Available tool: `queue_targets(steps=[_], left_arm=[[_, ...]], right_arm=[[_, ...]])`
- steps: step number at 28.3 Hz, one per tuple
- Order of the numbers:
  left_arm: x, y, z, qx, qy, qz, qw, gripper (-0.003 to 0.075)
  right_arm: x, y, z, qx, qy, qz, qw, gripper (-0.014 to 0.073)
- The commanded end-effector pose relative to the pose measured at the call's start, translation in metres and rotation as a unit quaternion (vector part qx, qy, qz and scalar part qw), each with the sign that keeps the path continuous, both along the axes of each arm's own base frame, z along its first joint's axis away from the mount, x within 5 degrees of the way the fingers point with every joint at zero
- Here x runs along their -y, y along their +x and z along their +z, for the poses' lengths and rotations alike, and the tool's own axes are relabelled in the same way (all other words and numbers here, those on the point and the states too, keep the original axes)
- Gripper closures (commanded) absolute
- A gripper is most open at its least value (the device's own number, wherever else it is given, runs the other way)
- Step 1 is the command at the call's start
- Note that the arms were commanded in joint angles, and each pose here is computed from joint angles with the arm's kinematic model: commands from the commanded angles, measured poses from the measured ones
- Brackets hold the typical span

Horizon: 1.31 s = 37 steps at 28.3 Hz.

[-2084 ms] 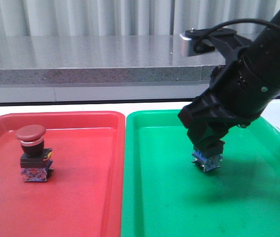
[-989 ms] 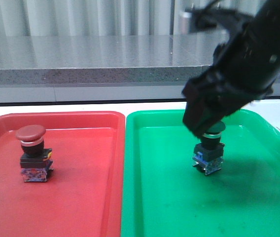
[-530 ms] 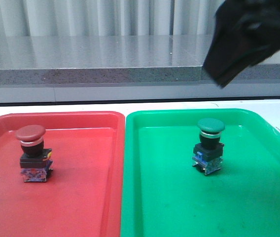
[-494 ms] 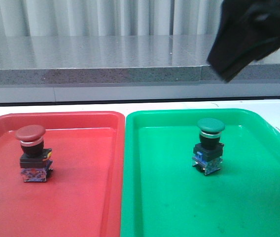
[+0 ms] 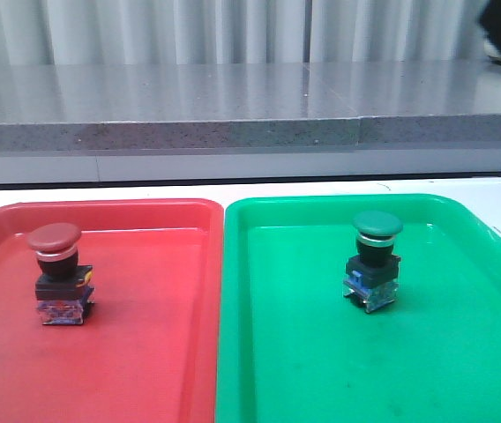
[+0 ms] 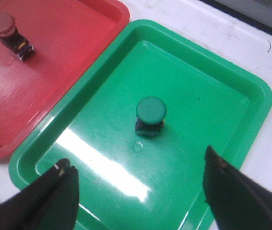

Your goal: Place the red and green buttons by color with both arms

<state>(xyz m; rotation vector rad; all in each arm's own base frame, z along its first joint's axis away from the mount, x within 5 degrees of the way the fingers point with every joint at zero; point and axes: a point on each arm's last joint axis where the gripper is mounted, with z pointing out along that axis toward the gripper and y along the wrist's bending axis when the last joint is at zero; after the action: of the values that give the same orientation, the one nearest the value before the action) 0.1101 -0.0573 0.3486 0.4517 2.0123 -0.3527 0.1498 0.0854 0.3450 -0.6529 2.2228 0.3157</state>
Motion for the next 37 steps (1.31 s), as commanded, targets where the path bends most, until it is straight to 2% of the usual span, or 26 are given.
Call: queue_targets(steps=[1, 9, 16, 32, 34, 37], left_arm=[[0.002, 0.001, 0.014, 0.037, -0.029, 0.000, 0.999, 0.0155], [0.002, 0.001, 0.014, 0.037, -0.029, 0.000, 0.999, 0.0155], [0.002, 0.001, 0.014, 0.037, -0.029, 0.000, 0.999, 0.0155], [0.002, 0.001, 0.014, 0.037, -0.029, 0.000, 0.999, 0.0156], [0.002, 0.001, 0.014, 0.036, -0.028, 0.000, 0.999, 0.0193], [0.002, 0.001, 0.014, 0.036, -0.028, 0.000, 0.999, 0.0362]], right_arm=[[0.008, -0.016, 0.010, 0.031, 0.012, 0.001, 0.999, 0.0036], [0.028, -0.047, 0.010, 0.033, 0.009, -0.022, 0.999, 0.0036], [0.041, -0.066, 0.016, 0.052, 0.025, -0.045, 0.997, 0.0036], [0.043, -0.070, 0.017, 0.055, 0.026, -0.045, 0.997, 0.0041], [0.043, -0.070, 0.017, 0.055, 0.026, -0.045, 0.997, 0.0102], [0.043, -0.070, 0.017, 0.055, 0.026, -0.045, 0.997, 0.0327]])
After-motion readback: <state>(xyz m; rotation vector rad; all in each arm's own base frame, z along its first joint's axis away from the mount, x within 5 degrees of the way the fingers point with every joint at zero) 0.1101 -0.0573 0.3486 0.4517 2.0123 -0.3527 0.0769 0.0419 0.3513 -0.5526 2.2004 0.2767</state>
